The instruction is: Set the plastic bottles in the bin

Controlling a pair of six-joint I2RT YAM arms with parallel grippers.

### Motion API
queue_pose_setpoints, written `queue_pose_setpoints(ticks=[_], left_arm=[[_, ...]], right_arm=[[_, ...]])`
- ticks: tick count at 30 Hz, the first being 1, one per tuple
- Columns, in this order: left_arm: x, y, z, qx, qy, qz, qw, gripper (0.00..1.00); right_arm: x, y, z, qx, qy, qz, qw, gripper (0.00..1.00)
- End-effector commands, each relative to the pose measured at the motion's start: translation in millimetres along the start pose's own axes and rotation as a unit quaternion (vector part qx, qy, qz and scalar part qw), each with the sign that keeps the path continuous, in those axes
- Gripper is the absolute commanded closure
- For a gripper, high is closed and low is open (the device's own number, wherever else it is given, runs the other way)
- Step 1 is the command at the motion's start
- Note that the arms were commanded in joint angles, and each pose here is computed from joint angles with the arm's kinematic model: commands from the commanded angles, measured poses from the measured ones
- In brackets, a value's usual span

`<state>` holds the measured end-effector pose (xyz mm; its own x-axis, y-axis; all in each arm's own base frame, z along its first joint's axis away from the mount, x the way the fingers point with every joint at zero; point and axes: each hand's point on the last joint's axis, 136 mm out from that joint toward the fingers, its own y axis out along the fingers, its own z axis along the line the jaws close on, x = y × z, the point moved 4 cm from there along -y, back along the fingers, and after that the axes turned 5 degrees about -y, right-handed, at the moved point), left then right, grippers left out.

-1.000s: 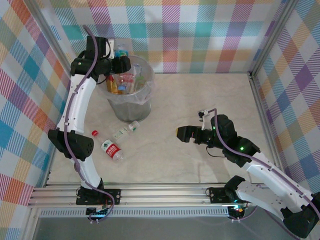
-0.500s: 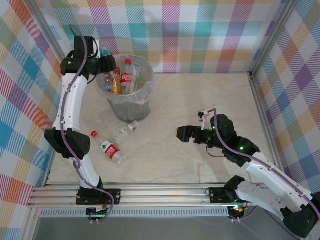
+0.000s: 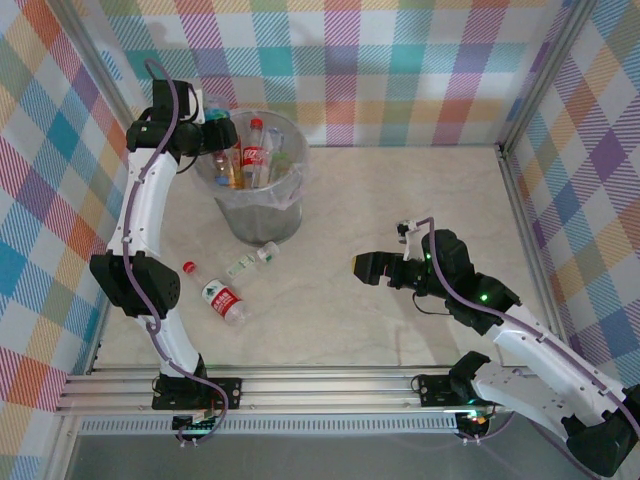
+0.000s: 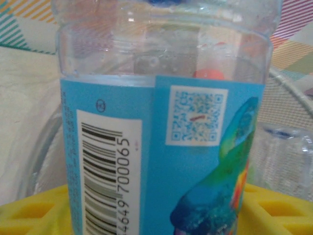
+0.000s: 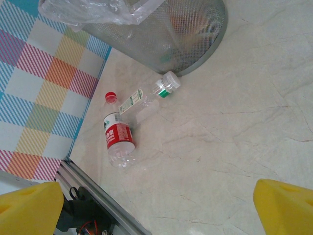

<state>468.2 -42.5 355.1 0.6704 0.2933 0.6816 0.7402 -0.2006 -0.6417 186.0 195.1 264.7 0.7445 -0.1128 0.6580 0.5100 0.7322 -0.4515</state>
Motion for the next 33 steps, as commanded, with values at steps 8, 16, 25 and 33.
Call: queue_pose_setpoints(ticks=[8, 16, 25, 33], left_arm=[[-12, 0, -36, -0.087, 0.037, 0.03, 0.995, 0.33], [-26, 11, -48, -0.085, 0.051, 0.06, 0.993, 0.23], [-10, -22, -47, -0.058, 0.047, 0.016, 0.997, 0.05], [-4, -71, -60, -0.087, 0.043, -0.023, 0.995, 0.03]], right_arm=[[1, 1, -1, 0.003, 0.008, -0.007, 1.0, 0.0], [0, 2, -3, 0.001, 0.009, -0.005, 1.0, 0.0], [-1, 3, -2, 0.005, 0.01, -0.005, 1.0, 0.0], [-2, 1, -2, 0.008, 0.012, -0.005, 1.0, 0.0]])
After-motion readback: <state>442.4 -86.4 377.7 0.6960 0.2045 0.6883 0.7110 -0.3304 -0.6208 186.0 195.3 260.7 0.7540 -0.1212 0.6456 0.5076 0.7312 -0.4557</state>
